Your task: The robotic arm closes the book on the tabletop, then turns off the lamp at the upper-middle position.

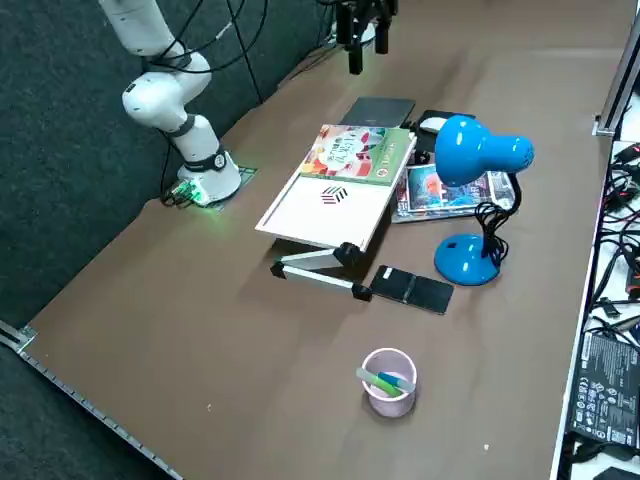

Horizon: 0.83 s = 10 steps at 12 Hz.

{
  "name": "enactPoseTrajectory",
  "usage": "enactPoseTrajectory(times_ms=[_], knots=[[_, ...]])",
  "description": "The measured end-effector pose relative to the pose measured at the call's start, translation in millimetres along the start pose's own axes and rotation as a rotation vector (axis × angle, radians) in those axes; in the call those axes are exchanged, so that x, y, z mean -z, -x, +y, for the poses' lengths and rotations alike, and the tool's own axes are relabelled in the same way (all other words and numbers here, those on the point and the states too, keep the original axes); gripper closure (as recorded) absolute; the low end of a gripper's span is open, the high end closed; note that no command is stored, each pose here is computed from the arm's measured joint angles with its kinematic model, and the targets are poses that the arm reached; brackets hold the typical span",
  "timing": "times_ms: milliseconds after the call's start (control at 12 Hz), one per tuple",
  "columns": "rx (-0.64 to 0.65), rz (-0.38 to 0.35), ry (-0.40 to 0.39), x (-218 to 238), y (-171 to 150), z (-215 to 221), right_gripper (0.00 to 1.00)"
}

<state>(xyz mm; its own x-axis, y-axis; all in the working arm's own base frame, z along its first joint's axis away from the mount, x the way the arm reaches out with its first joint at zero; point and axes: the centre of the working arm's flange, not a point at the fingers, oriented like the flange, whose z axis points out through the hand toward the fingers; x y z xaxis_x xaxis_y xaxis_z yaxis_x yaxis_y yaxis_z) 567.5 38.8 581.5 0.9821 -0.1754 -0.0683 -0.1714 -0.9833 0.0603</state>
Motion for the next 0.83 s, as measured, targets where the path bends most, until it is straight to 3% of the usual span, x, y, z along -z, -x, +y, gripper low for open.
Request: enactPoseTrajectory(times_ms=[500, 833], knots=[[0.082, 0.009, -0.032, 12.1, -2.6, 71.9, 0.0], [0.083, 0.009, -0.032, 9.4, -3.0, 70.7, 0.0]])
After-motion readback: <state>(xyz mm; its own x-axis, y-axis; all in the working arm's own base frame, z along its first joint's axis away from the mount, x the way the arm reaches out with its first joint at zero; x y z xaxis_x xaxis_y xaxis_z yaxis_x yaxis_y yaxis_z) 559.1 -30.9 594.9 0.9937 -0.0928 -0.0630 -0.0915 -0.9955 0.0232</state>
